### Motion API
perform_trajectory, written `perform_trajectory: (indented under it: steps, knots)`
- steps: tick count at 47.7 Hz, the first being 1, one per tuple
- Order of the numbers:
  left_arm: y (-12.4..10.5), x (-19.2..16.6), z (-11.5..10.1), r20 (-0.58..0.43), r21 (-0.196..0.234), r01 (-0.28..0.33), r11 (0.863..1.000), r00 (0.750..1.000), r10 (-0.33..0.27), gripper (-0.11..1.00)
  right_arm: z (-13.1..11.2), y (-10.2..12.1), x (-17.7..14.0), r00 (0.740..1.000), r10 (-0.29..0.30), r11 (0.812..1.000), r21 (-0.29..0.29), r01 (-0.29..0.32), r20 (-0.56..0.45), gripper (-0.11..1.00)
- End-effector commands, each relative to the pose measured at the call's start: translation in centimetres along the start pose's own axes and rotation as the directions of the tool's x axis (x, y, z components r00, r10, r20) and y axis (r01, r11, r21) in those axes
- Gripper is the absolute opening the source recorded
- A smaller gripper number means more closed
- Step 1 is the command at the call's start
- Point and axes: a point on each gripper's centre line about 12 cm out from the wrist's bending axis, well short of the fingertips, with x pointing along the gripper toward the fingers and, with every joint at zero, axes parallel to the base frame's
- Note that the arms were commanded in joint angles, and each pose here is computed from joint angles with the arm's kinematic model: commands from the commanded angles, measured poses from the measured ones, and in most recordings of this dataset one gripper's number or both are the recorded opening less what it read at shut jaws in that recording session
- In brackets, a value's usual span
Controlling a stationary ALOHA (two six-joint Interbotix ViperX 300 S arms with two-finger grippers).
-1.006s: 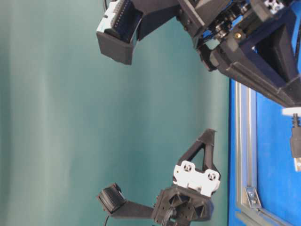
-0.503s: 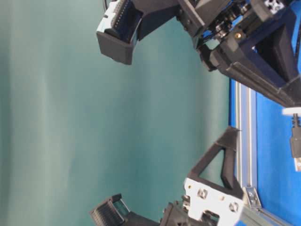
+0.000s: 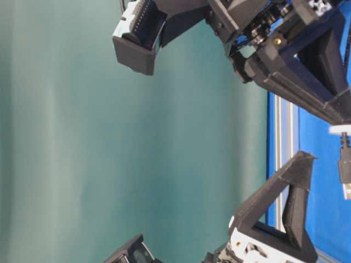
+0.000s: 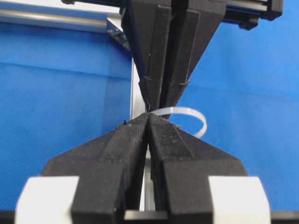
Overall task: Insert the wire through the string loop located in the center.
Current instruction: 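Move the left gripper to the loop's far side around the plug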
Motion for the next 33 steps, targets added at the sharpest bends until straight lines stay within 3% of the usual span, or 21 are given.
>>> perform_trajectory:
  steps: [1,11,15,20,25,28,33]
  knots:
    - [-0.15,-0.16,1.26,0.035,0.002,0.005,1.000,0.999,-0.005,0.00,0.86,0.04,-0.14,0.999,0.002,1.000,0.000,-0.002,0.032,-0.02]
    - [-0.17,-0.11,1.37,0.038,0.005,0.005,1.000,0.999,-0.006,0.05,0.86,0.04,-0.14,0.999,0.002,1.000,-0.002,-0.002,0.032,-0.02]
    - [-0.28,-0.07,1.35,0.037,0.004,0.008,1.000,0.999,-0.009,0.23,0.86,0.04,-0.14,0.999,0.002,1.000,-0.002,-0.002,0.032,-0.02]
    - [-0.70,0.02,1.40,0.039,0.010,0.019,1.000,0.999,-0.019,0.57,0.91,0.05,-0.17,0.999,0.002,1.000,-0.003,-0.002,0.034,-0.02]
    - [-0.76,0.03,1.32,0.036,0.015,0.021,1.000,0.999,-0.021,0.83,0.86,0.05,-0.14,0.999,0.003,1.000,-0.005,-0.003,0.032,-0.02]
    - [-0.76,0.02,1.32,0.033,0.015,0.021,1.000,0.999,-0.021,0.92,0.86,0.05,-0.14,0.999,0.003,1.000,-0.005,-0.003,0.032,-0.02]
    - [-0.76,0.12,1.14,0.011,0.010,0.019,1.000,1.000,-0.019,0.93,0.91,0.05,-0.17,0.999,0.002,1.000,-0.003,-0.002,0.034,-0.02]
